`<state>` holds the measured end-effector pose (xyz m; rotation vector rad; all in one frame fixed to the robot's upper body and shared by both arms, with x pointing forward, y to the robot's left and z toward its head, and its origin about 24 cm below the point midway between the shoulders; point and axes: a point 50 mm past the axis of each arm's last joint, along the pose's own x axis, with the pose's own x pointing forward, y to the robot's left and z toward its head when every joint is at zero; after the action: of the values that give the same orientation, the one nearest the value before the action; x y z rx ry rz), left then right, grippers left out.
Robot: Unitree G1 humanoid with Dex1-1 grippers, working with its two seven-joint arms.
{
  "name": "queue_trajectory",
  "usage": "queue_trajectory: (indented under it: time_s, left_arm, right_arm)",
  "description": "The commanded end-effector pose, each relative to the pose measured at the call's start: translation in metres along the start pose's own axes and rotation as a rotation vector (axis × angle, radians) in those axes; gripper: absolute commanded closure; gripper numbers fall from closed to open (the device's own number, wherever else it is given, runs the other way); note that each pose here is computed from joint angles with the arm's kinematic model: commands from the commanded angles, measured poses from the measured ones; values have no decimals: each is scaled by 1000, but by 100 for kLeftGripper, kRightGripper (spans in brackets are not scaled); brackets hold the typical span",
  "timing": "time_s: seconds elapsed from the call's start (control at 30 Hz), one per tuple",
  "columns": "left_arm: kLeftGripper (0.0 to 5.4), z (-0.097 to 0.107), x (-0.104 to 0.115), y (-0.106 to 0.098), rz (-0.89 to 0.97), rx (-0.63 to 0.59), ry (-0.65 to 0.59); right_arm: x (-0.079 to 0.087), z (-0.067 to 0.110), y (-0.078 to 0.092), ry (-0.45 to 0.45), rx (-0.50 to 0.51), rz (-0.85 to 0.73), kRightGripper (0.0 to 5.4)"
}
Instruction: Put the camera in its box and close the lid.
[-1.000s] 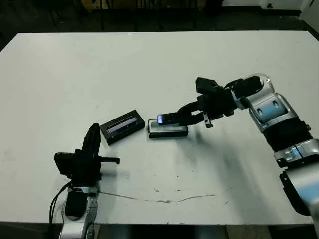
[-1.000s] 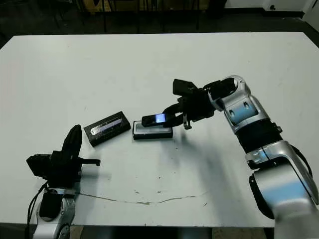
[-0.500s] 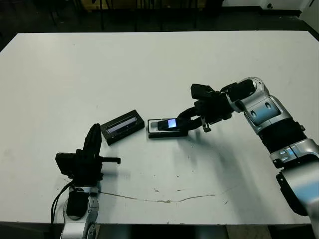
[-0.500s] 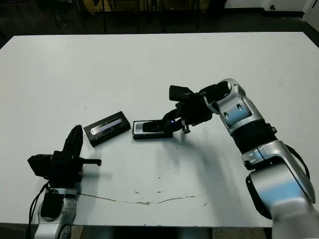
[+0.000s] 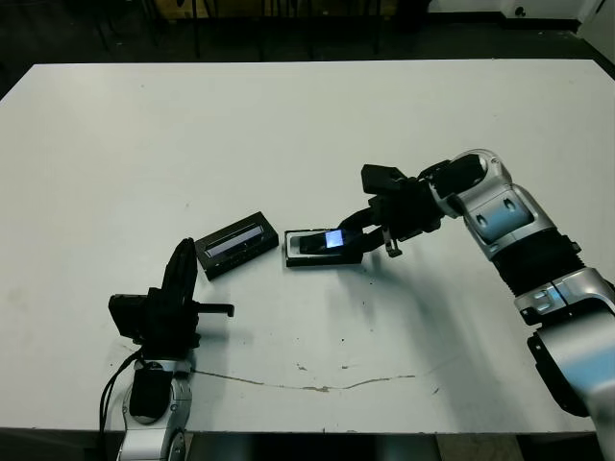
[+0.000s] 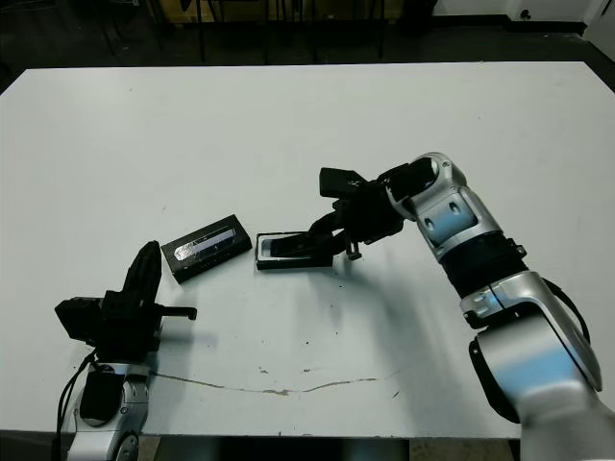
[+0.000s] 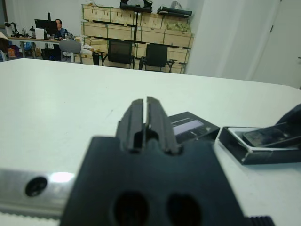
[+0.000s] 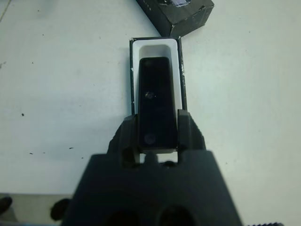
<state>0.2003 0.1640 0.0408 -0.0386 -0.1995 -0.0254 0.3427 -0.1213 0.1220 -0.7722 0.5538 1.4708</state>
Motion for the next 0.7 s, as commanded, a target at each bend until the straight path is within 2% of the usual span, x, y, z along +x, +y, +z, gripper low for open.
queue_trajectory:
  time_s: [0.03,0.47,0.6,0.7]
  left_arm:
    - [540,-6,-5,0,11,4,37]
    - [540,-7,-9,0,15,-15,35]
    - [540,-8,-9,0,23,-24,45]
    - [540,-8,-9,0,22,-22,43]
  right_arm:
    - [13,-1,2,62,-3,29,476]
    - [29,6,0,110,-15,76,476]
    - [32,5,2,115,-18,90,476]
    - [30,3,4,134,-59,107,476]
